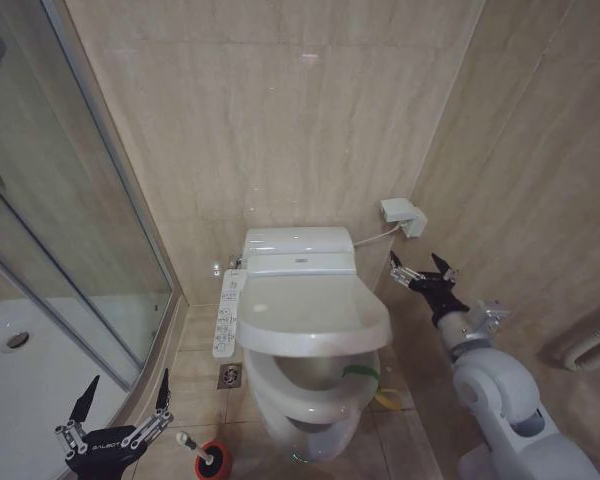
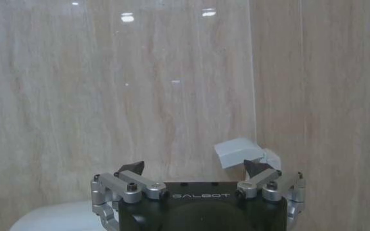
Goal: Open the toilet lid, clean the toilet bowl with a toilet brush, close the toilet lid, and flush.
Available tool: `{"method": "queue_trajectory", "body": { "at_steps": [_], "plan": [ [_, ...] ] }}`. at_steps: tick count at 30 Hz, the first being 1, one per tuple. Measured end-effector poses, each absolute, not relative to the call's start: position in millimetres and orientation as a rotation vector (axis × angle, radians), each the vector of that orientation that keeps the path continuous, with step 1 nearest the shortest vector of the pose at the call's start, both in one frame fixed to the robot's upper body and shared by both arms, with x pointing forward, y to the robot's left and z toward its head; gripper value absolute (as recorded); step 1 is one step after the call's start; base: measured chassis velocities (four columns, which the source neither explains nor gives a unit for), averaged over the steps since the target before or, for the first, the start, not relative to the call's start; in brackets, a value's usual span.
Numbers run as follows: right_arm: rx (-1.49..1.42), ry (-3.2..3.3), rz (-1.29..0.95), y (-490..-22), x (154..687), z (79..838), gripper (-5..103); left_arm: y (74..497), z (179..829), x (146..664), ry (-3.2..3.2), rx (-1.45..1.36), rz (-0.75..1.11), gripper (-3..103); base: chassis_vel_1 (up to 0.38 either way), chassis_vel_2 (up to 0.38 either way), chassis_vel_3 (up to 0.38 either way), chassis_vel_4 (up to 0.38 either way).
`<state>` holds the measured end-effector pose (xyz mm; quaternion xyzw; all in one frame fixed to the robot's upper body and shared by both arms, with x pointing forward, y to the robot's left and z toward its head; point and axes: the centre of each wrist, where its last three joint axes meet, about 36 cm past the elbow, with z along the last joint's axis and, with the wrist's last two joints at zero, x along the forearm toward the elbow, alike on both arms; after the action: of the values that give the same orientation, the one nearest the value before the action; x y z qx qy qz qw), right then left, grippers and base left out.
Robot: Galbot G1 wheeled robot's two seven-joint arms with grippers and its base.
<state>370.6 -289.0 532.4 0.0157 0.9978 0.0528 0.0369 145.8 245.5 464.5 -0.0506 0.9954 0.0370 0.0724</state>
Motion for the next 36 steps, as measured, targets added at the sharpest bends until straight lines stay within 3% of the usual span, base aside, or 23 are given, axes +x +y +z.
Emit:
{"method": "queue_trajectory", "body": {
  "at_steps": [15,25,36],
  "plan": [
    [0.112,3.148,0.212,-266,316,507,100,245,465,146,2.991,-0.152,0.111,100,0.0,0.0,0.0,0.0],
    [-0.05,3.121,0.03,-252,275,488,100,245,465,146,2.991,-0.152,0.111,100,0.0,0.0,0.0,0.0],
    [0.008,3.183,0.029,-245,247,476,100,245,465,146,2.991,-0.152,0.111,100,0.0,0.0,0.0,0.0]
  ]
}}
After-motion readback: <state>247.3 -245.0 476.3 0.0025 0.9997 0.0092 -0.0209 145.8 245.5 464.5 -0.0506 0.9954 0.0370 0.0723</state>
